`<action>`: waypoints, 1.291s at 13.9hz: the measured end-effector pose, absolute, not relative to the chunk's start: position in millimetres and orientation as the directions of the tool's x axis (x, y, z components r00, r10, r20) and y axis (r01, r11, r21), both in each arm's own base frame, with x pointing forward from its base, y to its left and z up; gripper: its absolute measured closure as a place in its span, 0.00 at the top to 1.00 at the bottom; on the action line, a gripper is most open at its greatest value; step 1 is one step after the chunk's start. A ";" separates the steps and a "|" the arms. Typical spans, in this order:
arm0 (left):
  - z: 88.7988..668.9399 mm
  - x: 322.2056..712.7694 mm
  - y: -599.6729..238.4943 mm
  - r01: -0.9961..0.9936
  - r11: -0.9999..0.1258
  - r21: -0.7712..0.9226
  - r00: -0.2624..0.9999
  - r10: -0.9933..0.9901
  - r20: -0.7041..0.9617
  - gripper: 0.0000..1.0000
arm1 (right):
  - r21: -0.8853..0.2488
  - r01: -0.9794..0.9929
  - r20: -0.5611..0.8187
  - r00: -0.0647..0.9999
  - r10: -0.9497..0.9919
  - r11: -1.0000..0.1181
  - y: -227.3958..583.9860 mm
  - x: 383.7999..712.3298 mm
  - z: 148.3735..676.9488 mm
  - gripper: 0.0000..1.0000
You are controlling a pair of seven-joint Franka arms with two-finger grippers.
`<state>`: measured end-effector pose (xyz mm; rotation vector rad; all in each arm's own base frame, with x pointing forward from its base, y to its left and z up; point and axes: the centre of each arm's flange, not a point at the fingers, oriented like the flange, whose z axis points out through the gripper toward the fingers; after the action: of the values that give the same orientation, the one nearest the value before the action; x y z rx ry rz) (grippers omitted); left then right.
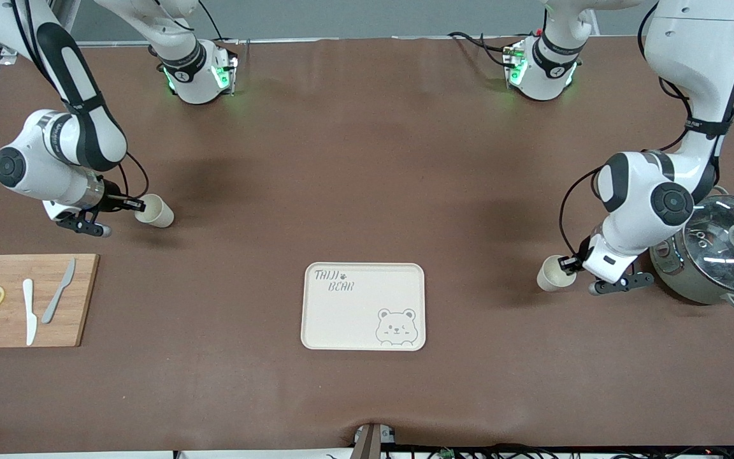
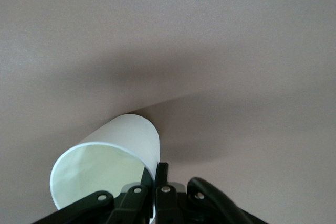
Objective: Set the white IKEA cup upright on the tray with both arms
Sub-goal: 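Lift the cups with both grippers and carry them toward the tray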
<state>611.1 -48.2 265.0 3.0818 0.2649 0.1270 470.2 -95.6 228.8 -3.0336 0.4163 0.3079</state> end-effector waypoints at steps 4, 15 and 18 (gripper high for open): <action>276.5 612.1 -50.1 0.165 -0.985 0.057 0.981 0.169 0.094 0.04 | -0.037 -0.277 -0.281 0.925 -0.256 -0.960 -95.9 469.7 235.4 0.03; 346.4 628.4 -54.5 0.157 -0.987 0.039 0.988 0.157 0.006 0.04 | -0.049 -0.316 -0.394 0.878 -0.272 -0.948 -99.9 520.8 356.2 0.03; 361.6 635.9 -54.9 0.156 -0.987 0.041 0.988 0.157 0.012 0.04 | -0.028 -0.349 -0.401 0.862 -0.309 -0.937 -89.2 534.3 390.8 0.03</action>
<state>635.9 -54.9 361.6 3.0919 0.2433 0.0241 534.3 -89.2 390.8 -2.9347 0.5195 0.6069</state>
